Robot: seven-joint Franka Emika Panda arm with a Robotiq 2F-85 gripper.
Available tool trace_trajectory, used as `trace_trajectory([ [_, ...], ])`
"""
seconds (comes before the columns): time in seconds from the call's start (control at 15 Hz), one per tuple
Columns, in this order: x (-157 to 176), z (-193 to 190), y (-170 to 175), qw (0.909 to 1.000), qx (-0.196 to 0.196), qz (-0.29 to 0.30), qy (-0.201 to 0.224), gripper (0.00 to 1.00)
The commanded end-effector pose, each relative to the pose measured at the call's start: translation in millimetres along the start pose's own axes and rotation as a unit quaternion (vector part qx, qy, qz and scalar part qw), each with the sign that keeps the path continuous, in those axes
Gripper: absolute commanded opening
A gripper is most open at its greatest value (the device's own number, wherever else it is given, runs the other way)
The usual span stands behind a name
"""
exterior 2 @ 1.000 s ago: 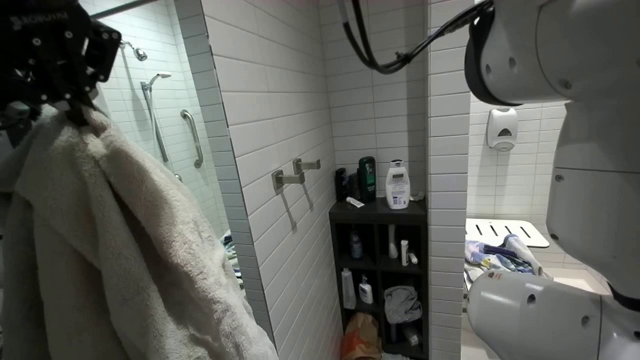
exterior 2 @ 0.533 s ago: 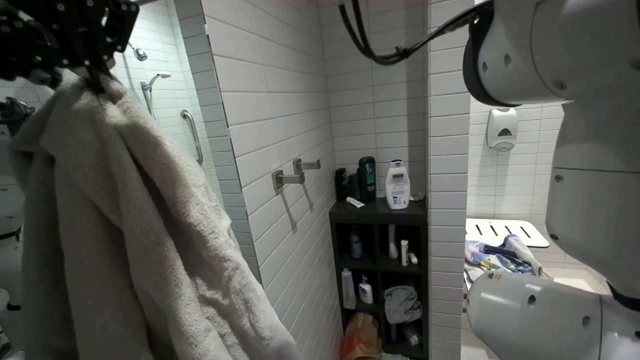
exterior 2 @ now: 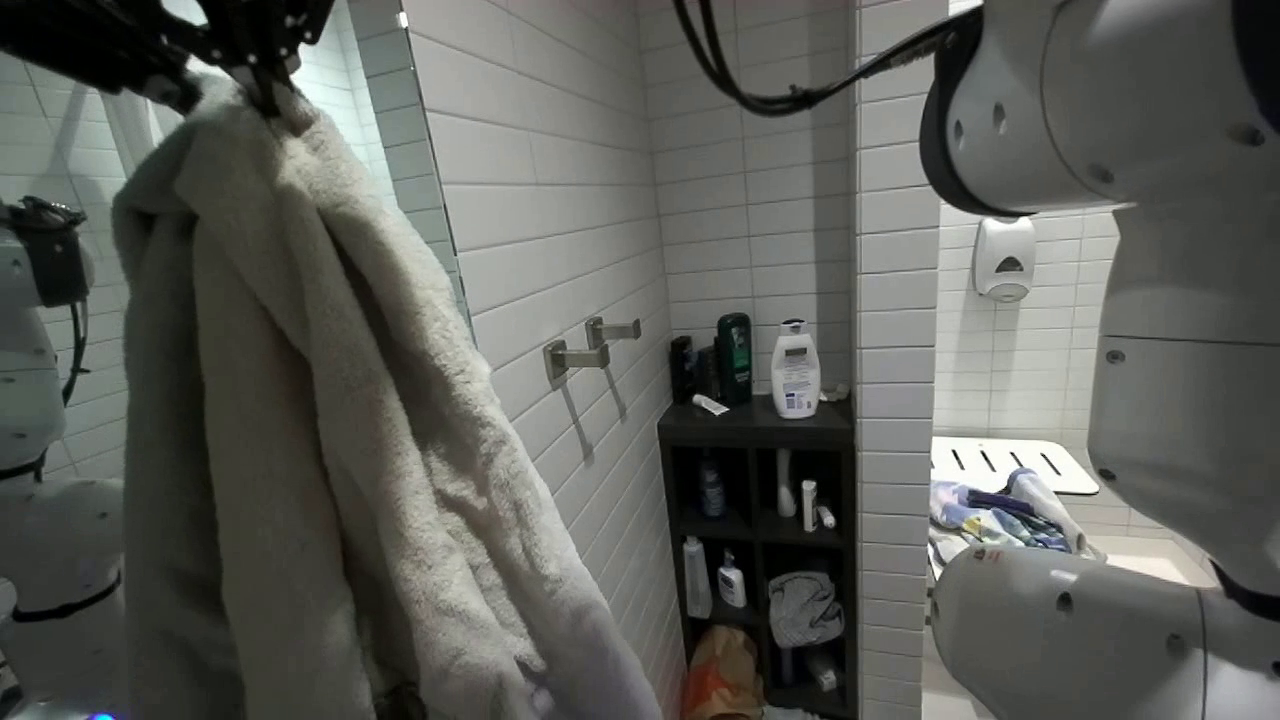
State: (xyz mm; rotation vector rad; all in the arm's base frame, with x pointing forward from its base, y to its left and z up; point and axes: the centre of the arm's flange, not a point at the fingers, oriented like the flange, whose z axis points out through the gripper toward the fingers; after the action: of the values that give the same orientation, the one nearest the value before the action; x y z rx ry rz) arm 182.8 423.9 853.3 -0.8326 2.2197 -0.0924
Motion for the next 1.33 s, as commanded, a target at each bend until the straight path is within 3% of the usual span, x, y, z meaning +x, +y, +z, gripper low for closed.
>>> trace_trajectory([
  [0.0,-41.4,-14.1,-35.5,0.9994,0.018,0.027,-0.012,0.02],
  [0.67,-58.0,6.3,-95.4,0.996,0.03,0.083,0.014,0.02],
  [1.27,-65.8,33.7,-72.7,0.9965,-0.021,0.075,0.03,0.02],
])
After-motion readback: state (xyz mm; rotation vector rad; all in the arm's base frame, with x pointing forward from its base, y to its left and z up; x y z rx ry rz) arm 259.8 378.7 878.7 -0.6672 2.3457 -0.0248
